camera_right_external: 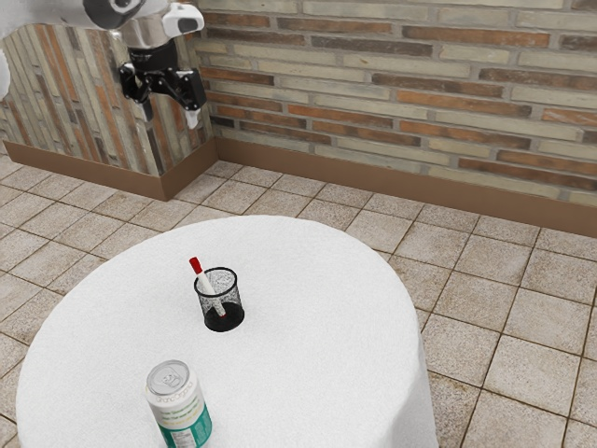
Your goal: Take the marker out of the pen holder and place it to the left of the pen holder.
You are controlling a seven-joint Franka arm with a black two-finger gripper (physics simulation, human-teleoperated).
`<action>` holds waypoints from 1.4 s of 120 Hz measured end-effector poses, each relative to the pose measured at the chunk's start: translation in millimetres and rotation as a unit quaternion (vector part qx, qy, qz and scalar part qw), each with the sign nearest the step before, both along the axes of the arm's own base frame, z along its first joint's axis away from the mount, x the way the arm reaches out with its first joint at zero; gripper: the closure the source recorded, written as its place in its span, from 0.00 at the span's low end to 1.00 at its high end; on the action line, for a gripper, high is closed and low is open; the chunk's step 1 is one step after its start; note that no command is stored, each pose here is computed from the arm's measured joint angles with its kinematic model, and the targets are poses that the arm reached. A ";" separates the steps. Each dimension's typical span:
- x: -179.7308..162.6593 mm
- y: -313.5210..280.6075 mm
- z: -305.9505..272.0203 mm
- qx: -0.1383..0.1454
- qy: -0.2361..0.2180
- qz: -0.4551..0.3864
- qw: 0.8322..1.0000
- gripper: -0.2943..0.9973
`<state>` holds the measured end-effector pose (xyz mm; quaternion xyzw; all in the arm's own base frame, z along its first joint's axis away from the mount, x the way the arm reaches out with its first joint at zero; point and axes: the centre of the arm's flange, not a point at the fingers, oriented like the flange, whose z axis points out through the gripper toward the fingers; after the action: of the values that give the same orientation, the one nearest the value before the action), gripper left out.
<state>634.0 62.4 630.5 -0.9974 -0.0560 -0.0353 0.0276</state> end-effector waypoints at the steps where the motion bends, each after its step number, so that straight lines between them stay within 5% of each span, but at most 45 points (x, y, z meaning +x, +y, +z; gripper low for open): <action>1: 2.1 0.3 -3.3 0.000 0.000 0.005 1.000 0.23; 24: 62.4 17.8 -127.1 -0.059 0.018 0.136 0.989 0.23; 41: 64.8 50.4 -186.3 -0.120 0.049 0.254 0.958 0.23; 57: 59.2 68.0 -222.1 -0.146 0.092 0.330 0.928 0.23; 75: 40.1 72.3 -269.3 -0.145 0.145 0.405 0.891 0.23; 105: 14.6 44.0 -298.8 -0.142 0.182 0.457 0.859 0.23; 144: -8.7 28.2 -296.8 -0.141 0.160 0.500 0.839 0.24; 168: -10.2 25.6 -290.1 -0.143 0.143 0.515 0.833 0.34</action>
<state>623.8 88.0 340.4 -0.8111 -0.5612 0.1359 -0.0935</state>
